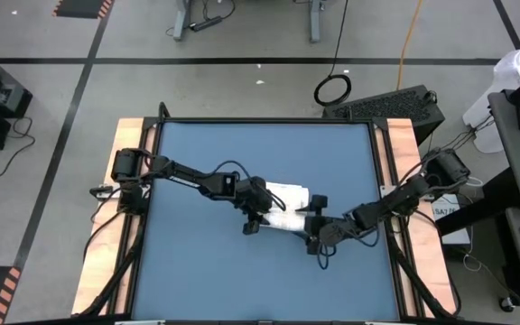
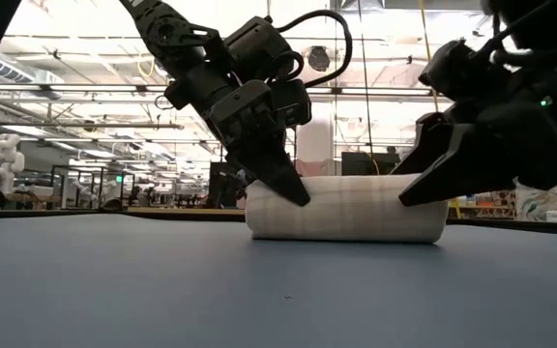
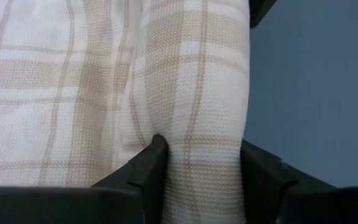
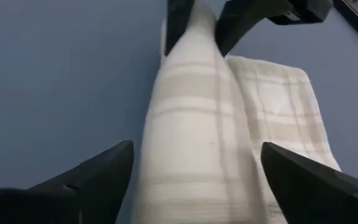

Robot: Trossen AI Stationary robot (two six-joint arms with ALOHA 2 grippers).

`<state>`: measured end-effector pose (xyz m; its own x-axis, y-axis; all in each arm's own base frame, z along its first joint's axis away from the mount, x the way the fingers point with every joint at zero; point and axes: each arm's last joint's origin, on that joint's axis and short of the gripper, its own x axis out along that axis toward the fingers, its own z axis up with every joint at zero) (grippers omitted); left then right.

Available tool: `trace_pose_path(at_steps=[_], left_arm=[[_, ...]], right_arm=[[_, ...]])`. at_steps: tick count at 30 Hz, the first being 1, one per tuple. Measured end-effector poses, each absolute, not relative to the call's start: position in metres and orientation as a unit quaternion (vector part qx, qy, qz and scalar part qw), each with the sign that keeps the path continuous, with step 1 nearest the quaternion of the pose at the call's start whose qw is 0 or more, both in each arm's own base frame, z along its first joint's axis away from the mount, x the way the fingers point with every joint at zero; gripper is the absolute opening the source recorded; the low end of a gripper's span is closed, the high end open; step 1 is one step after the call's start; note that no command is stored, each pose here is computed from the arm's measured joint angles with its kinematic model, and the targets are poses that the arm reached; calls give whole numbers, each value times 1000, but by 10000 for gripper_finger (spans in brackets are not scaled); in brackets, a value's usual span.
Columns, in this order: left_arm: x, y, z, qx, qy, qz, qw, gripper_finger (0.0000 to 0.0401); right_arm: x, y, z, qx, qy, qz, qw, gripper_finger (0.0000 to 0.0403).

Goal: Roll towel
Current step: Roll the white towel

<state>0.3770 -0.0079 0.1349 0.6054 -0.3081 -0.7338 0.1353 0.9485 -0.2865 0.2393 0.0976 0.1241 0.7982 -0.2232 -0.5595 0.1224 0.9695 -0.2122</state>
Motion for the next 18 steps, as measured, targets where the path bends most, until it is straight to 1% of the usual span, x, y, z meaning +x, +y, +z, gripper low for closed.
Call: trace_pose_path(at_steps=[2,4,7,10,18], left_arm=[[377,-8,135,-101,426,-125,890,164],[377,-8,135,-101,426,-124,890,164],[377,-8,135,-100,426,-124,890,164],[377,-8,135,-100,426,-124,890,164],[378,-8,135,-95,424,-117,893,164]], right_arm=[[241,96,121,-80,308,-96,943,351],[242,94,118,-65,312,-102,942,351],[245,91,111,-38,325,-98,940,336],[248,92,105,-17,322,-97,942,304],[251,92,96,48,327,-102,938,201]])
